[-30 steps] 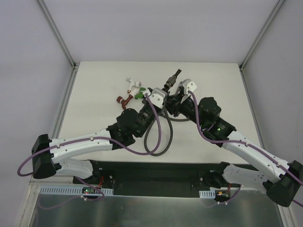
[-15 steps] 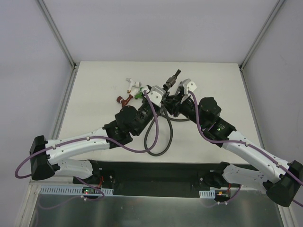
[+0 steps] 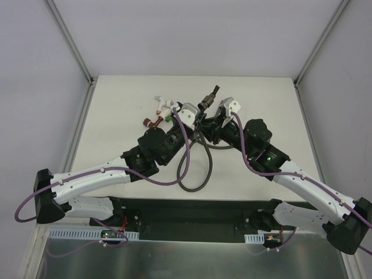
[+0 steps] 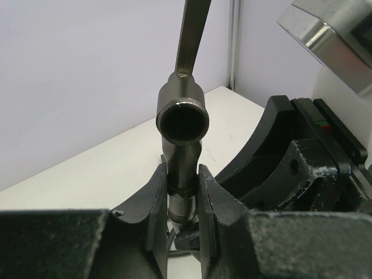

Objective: Install the water faucets

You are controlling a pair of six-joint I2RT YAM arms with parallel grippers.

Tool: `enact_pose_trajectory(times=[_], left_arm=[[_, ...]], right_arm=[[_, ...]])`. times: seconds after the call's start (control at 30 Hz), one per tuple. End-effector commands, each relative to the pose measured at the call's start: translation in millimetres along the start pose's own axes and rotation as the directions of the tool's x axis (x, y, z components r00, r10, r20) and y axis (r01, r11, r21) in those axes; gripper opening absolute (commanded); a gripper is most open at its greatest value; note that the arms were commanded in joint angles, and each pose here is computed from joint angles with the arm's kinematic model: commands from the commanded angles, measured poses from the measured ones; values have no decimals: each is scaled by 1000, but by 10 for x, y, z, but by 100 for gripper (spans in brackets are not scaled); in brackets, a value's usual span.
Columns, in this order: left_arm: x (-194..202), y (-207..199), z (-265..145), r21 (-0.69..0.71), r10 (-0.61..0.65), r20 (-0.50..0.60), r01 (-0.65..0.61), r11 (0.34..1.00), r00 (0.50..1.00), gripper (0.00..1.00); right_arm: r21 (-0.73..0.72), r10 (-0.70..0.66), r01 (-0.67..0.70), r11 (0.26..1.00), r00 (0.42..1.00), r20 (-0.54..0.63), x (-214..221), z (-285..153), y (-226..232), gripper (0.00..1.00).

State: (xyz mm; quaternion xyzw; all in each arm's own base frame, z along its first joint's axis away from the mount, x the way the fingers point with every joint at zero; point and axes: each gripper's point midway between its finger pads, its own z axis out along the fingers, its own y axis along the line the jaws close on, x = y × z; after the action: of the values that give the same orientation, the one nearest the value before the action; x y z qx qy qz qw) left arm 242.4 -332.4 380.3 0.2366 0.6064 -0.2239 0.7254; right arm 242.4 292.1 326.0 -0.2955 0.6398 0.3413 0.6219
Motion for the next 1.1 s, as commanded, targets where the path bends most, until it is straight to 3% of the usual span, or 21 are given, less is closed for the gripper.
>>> enact_pose_trajectory(times=[0.0,0.13,0.33,0.47,0.6,0.7,0.87,0.93,1.07], left_arm=[[-34,36,-50,8,-4,-29,4,1000,1000,13],[-90,31,-85,23,-5,-26,5,1000,1000,34],[-189,67,-136,29,-9,-12,10,1000,1000,44],[-238,108,-181,29,-16,-5,16,999,1000,56],[-323,142,-253,50,-31,6,31,998,1000,63],[-393,109,-346,115,-44,12,42,992,999,70],[-533,140,-567,269,-99,44,84,959,994,73],[-567,285,-632,262,-92,64,72,962,994,75],[-551,245,-770,375,-48,73,17,927,996,79]], right_arm=[[-7,-50,53,999,967,250,-775,-63,24,2],[-21,-59,67,998,966,250,-775,-61,47,2],[-36,-63,74,997,968,242,-753,-53,69,2],[-54,-68,83,995,969,237,-746,-47,100,2],[-64,-68,85,994,971,228,-730,-34,112,2],[-82,-69,90,993,972,223,-731,-32,132,2],[-140,-70,99,985,976,204,-703,-23,212,2],[-155,-70,102,983,977,201,-710,-20,228,2],[-225,-70,113,968,979,190,-704,-25,330,2]])
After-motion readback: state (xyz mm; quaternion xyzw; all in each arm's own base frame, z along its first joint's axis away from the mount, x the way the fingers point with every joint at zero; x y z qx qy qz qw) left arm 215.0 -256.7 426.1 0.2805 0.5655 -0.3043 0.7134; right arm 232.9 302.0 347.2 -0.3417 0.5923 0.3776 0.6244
